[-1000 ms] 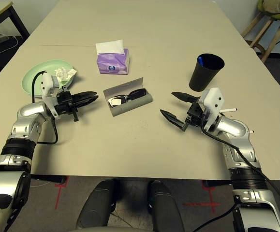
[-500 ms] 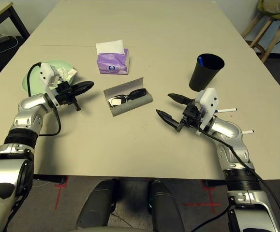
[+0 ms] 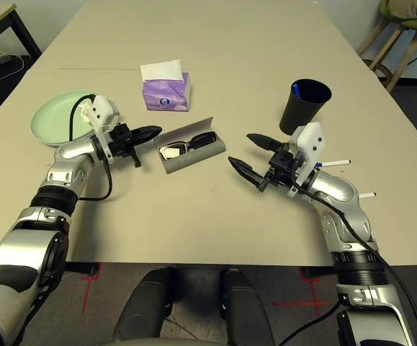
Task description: Organize and tidy the items on the table.
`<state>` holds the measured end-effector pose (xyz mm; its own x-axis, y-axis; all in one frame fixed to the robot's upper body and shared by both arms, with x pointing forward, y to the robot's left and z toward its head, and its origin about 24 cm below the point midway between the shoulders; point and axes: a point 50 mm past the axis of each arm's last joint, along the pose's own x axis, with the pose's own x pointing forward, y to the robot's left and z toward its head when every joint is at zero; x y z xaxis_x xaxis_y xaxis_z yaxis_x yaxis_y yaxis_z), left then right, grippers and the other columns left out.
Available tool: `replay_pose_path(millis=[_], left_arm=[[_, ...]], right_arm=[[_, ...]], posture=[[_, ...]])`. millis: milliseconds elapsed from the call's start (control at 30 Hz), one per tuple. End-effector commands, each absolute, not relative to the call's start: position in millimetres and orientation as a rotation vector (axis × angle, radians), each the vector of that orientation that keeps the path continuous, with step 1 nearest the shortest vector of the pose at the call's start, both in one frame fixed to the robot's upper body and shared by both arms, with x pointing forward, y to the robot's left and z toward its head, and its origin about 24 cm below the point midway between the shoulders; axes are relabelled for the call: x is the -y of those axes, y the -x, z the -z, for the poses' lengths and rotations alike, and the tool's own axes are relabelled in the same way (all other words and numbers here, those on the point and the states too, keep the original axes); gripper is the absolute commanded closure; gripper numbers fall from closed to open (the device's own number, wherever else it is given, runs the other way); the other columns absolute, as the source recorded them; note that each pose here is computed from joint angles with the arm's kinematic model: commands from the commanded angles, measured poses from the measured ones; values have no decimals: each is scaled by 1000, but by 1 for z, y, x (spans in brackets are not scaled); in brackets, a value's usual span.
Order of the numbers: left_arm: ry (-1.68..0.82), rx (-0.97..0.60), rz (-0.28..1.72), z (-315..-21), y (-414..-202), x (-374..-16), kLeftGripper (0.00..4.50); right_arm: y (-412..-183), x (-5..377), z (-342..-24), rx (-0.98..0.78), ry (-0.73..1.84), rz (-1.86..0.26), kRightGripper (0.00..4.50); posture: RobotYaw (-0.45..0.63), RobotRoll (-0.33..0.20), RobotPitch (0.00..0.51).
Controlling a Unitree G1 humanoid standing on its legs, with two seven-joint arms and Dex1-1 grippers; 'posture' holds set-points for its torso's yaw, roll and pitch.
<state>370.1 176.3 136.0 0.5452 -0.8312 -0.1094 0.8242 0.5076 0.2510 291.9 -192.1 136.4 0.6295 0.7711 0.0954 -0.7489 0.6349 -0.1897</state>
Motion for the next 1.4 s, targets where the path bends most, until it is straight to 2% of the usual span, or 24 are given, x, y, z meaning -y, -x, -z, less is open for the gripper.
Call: replay_pose_path(millis=[33, 433, 1100, 1400], left_arm=[[-288, -12, 1014, -125, -368, -175, 4453], [-254, 9, 1072, -130, -364, -170, 4453], [-246, -36, 1131, -126, -354, -172, 4453], [-279, -53, 1217, -124, -345, -169, 4453]], right_arm=[[-289, 190, -138, 174, 139, -881, 0], [-293, 190, -141, 168, 136, -882, 0], [-290, 194, -127, 70, 196, -864, 0], [-292, 195, -127, 73, 199, -857, 0]], posture=[[120, 0, 142], [130, 0, 141], [132, 0, 144], [133, 0, 142]])
